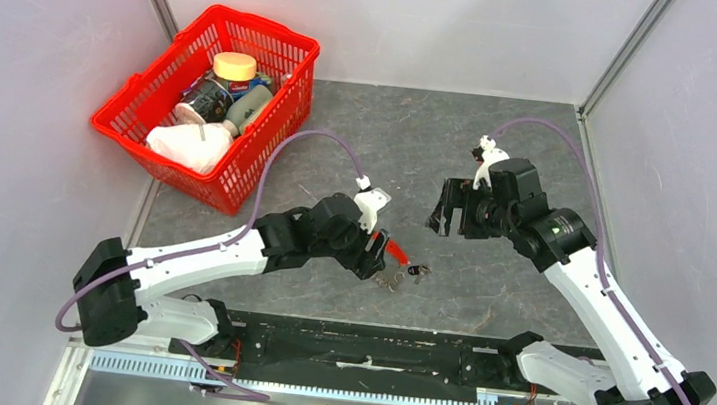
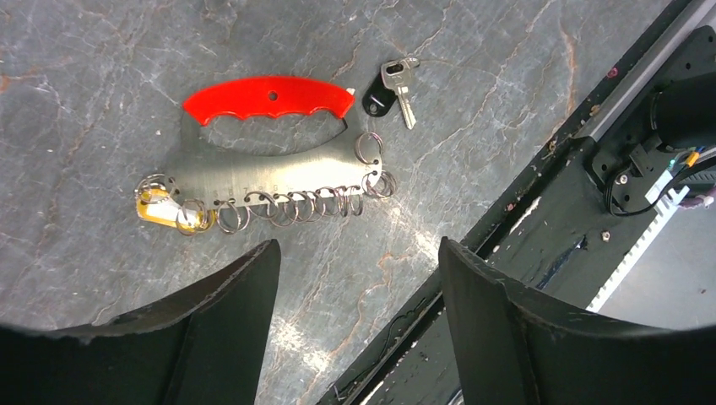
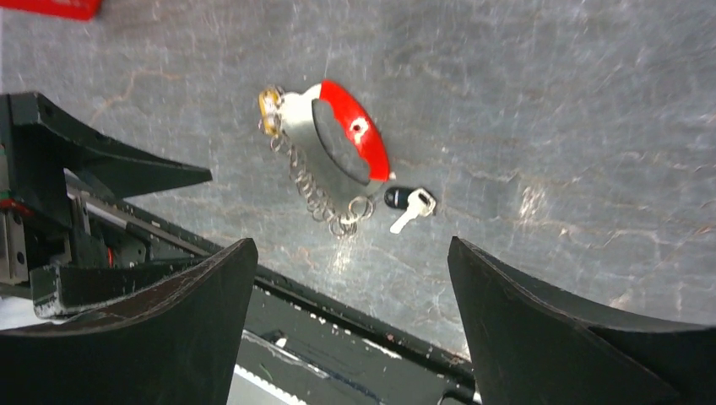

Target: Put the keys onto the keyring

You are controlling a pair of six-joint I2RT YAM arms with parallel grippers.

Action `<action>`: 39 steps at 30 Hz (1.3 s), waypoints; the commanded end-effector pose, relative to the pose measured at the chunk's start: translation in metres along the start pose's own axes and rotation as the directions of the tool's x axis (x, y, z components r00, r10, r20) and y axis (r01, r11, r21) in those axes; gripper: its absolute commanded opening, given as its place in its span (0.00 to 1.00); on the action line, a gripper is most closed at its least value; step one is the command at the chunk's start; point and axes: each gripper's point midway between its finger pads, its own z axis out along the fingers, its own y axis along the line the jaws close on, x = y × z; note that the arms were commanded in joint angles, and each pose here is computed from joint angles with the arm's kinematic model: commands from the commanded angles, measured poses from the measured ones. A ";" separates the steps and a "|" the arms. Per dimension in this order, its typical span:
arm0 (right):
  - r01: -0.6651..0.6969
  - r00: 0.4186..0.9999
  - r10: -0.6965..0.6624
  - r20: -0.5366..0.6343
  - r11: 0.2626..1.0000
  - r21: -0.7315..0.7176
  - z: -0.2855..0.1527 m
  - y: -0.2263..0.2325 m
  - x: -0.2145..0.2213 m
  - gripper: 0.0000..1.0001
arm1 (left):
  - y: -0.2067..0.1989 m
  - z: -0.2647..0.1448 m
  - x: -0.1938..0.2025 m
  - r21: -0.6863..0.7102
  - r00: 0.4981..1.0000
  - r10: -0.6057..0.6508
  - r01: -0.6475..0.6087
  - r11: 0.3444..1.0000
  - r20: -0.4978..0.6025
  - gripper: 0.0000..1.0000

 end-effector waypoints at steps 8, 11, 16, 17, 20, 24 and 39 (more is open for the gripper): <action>-0.080 0.985 0.064 -0.159 0.992 -0.095 0.027 0.012 0.065 0.86 | -0.008 0.021 0.010 0.043 0.998 -0.058 0.058 0.997 -0.018 0.62; -0.100 0.976 0.079 -0.203 0.990 -0.098 0.037 0.014 0.082 0.84 | -0.006 0.025 0.017 0.039 0.997 -0.067 0.068 0.997 -0.026 0.55; -0.117 0.967 0.093 -0.236 0.989 -0.088 0.048 0.015 0.099 0.84 | -0.003 0.033 0.030 0.036 0.995 -0.082 0.084 0.996 -0.056 0.52; -0.118 0.967 0.094 -0.236 0.989 -0.087 0.049 0.015 0.100 0.84 | -0.003 0.036 0.032 0.034 0.995 -0.085 0.087 0.996 -0.061 0.52; -0.118 0.968 0.095 -0.233 0.989 -0.084 0.048 0.015 0.101 0.84 | -0.001 0.041 0.037 0.027 0.994 -0.087 0.089 0.996 -0.068 0.52; -0.121 0.968 0.099 -0.232 0.989 -0.083 0.047 0.014 0.104 0.84 | 0.000 0.051 0.041 0.020 0.993 -0.083 0.085 0.996 -0.086 0.51; -0.126 0.970 0.104 -0.220 0.988 -0.086 0.040 0.011 0.110 0.84 | -0.003 0.076 0.047 0.036 0.988 -0.068 0.074 0.997 -0.139 0.42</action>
